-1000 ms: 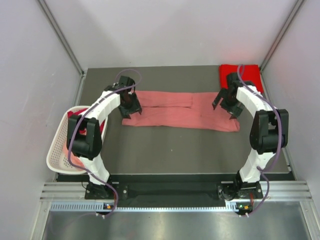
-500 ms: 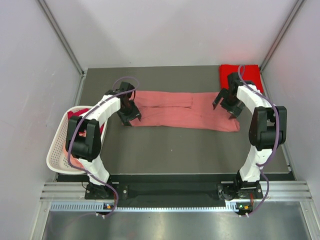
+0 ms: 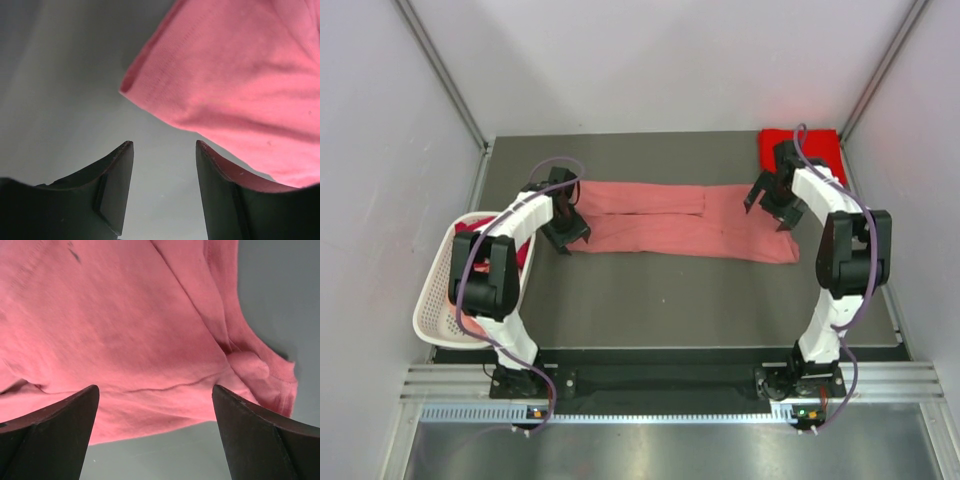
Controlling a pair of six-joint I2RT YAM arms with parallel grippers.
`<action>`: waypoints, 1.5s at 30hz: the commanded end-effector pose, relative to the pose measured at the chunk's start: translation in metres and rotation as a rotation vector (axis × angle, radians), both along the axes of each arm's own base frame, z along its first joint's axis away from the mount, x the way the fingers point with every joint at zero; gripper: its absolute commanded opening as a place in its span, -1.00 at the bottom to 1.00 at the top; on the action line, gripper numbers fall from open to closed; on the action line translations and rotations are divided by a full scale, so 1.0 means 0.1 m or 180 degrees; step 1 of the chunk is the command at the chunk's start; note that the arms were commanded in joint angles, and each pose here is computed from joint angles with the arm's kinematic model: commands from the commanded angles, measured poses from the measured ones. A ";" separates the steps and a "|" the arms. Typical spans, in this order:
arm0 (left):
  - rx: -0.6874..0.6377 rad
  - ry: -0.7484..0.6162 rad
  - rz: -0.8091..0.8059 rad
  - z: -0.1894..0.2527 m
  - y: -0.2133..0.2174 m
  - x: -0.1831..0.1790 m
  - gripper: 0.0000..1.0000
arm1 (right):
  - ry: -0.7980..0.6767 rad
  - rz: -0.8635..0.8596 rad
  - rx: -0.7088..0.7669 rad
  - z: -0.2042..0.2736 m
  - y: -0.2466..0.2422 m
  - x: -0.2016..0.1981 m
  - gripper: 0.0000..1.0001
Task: Fold and stack the t-shirts
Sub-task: Fold the tshirt
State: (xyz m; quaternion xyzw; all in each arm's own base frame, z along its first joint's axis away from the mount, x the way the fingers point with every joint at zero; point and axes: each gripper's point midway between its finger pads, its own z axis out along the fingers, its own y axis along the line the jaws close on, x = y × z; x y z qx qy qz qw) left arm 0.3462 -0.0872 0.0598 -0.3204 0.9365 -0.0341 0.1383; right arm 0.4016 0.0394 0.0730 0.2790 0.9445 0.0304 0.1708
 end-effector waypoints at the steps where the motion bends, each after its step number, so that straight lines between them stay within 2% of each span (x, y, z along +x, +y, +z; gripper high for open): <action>1: 0.0145 -0.0073 0.0112 -0.01 0.10 0.11 0.17 | -0.0206 -0.0067 -0.0160 0.14 -0.02 0.25 0.90; 6: 0.0278 -0.0001 0.0156 -0.10 0.17 0.13 0.19 | -0.0227 -0.0219 -0.0377 0.17 -0.09 0.31 0.90; 15: 0.0483 -0.0050 0.0312 -0.19 0.28 0.23 0.18 | -0.0326 -0.0051 -0.0372 0.28 0.09 0.38 0.90; 20: 0.0568 0.0006 0.0295 -0.28 0.32 0.25 0.11 | -0.0237 0.0009 -0.0353 0.18 0.19 0.34 0.90; 22: 0.0589 -0.0042 0.0273 -0.28 0.33 0.28 0.02 | -0.0225 0.0032 -0.0346 0.14 0.24 0.34 0.90; 24: 0.0626 -0.0096 0.0246 -0.26 0.35 0.33 -0.15 | -0.0198 0.0058 -0.0322 0.09 0.27 0.35 0.90; 30: 0.0680 -0.0166 0.0081 -0.24 0.35 0.40 -0.23 | -0.0175 0.0025 -0.0382 0.10 0.34 0.36 0.91; 32: 0.0685 -0.0174 0.0049 -0.25 0.36 0.41 -0.44 | -0.0095 -0.0052 -0.0417 0.08 0.35 0.32 0.92; 33: 0.0673 -0.0165 0.0020 -0.27 0.34 0.41 -0.74 | -0.0099 -0.0059 -0.0429 0.07 0.38 0.33 0.93; 36: 0.0659 -0.0133 0.0015 -0.28 0.34 0.39 -1.00 | -0.0120 -0.0111 -0.0531 0.05 0.40 0.33 0.96; 45: 0.0604 -0.0051 0.0077 -0.17 0.32 -0.04 -1.00 | -0.0216 -0.0004 -0.0496 -0.20 0.60 0.46 0.96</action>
